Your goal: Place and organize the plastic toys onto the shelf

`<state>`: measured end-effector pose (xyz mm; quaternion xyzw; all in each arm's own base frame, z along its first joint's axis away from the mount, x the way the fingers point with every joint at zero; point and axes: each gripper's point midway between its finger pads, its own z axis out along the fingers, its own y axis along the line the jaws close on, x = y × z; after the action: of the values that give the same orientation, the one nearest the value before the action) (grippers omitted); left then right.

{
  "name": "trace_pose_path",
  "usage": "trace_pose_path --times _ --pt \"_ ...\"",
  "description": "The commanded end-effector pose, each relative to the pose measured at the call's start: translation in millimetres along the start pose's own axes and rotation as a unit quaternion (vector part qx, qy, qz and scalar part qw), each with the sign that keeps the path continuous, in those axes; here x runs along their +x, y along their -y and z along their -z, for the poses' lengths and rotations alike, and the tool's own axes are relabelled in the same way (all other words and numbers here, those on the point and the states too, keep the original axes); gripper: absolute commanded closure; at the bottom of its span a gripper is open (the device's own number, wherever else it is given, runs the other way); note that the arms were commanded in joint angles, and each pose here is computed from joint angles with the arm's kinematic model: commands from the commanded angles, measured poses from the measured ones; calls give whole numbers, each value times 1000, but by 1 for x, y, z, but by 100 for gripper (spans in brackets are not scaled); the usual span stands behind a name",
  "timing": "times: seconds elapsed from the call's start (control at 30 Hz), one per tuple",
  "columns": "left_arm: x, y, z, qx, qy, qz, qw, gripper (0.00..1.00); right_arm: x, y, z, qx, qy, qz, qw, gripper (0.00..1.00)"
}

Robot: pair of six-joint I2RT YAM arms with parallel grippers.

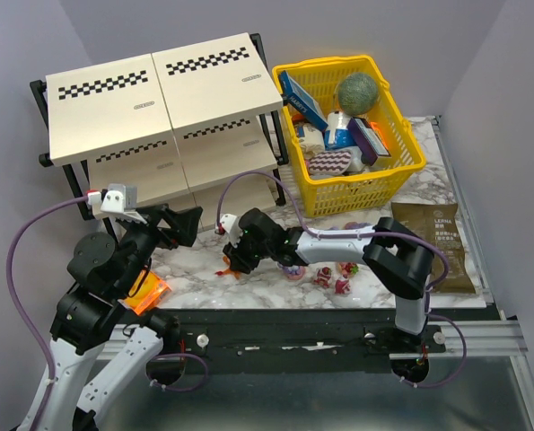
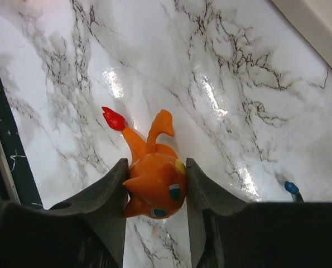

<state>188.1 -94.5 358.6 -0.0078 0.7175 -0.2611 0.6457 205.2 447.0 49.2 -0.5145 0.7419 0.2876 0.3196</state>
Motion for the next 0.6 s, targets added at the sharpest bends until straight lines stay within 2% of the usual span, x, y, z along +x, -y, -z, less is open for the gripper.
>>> trace_pose_path --times 0.0,0.13,0.4,0.53,0.57 --pt "-7 2 4 1 9 -1 1000 1 -17 0 8 18 9 -16 1000 99" --pt "-4 6 2 15 0 -2 1000 1 -33 -1 27 38 8 -54 998 99" --pt "10 25 -12 66 -22 18 997 1 -86 -5 110 86 45 -150 984 99" --pt "1 28 -17 66 -14 6 998 1 -97 -2 150 122 44 -181 975 99" --pt "2 28 -18 67 -21 -3 998 1 -89 3 161 145 25 -188 971 99"
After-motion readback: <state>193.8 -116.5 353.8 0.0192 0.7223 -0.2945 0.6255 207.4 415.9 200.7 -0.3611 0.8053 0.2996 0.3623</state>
